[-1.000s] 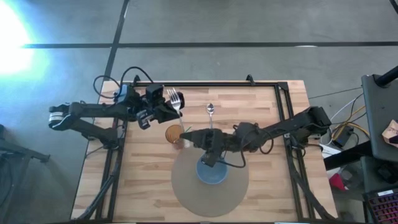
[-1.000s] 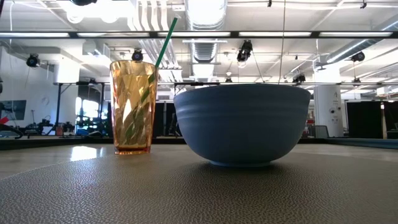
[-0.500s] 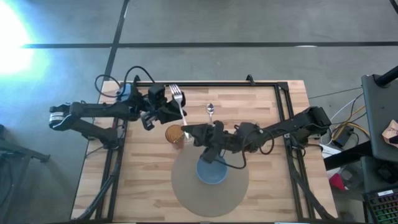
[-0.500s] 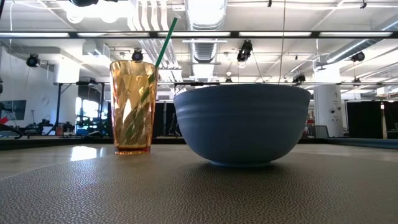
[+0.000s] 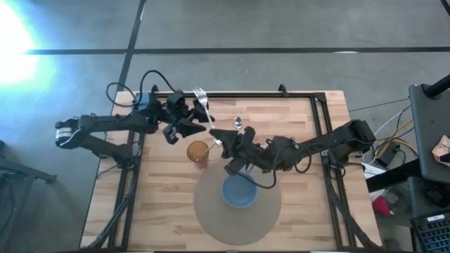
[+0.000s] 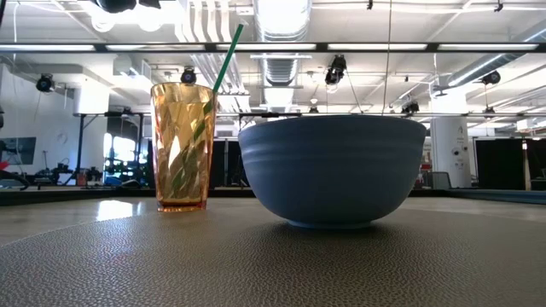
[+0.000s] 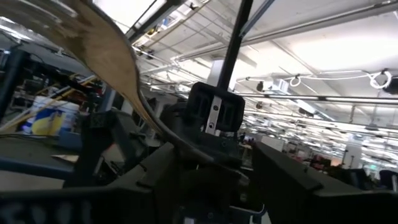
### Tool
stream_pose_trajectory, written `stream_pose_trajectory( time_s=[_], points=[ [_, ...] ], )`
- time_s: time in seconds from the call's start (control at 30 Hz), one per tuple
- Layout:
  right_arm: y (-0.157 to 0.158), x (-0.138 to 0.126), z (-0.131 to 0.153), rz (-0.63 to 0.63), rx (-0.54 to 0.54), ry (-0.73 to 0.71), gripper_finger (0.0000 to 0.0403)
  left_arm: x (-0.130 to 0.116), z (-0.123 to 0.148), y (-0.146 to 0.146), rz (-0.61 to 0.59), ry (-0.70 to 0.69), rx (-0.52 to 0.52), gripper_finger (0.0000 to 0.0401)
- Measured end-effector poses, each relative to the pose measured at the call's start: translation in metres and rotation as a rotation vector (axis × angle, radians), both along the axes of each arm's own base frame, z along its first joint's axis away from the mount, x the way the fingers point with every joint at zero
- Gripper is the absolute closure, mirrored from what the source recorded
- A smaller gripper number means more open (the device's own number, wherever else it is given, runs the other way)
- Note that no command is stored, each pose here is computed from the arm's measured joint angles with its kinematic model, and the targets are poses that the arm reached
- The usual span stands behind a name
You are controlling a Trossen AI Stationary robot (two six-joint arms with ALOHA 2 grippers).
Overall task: Pick & Place Utensil
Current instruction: Put the silver fork into the blue bowl
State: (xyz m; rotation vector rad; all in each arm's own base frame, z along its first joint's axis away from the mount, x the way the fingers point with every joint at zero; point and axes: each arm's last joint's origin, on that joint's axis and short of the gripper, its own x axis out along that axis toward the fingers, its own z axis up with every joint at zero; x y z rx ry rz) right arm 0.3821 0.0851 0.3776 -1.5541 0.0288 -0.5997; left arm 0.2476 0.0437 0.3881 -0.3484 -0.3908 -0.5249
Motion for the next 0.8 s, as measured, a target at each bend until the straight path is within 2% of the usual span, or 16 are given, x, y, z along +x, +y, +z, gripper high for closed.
stream_pose_trajectory(
  time_s=[0.13, 0.43, 0.6, 0.8],
  points=[
    [-0.004, -0.005, 0.006, -0.048, 0.030, -0.015, 0.0394, -0.003, 0.000, 0.012, 0.047, 0.003, 0.002, 0.0209],
    [-0.009, -0.017, 0.022, -0.027, 0.074, -0.071, 0.0394, -0.002, -0.005, 0.024, 0.098, 0.071, -0.014, 0.0208],
    [-0.015, -0.034, 0.041, -0.068, 0.128, -0.129, 0.0394, -0.002, -0.009, 0.030, 0.164, 0.084, 0.052, 0.0209],
    [-0.026, -0.058, 0.063, -0.144, 0.279, -0.225, 0.0394, -0.007, -0.010, 0.031, 0.230, 0.081, 0.175, 0.0209]
  ],
)
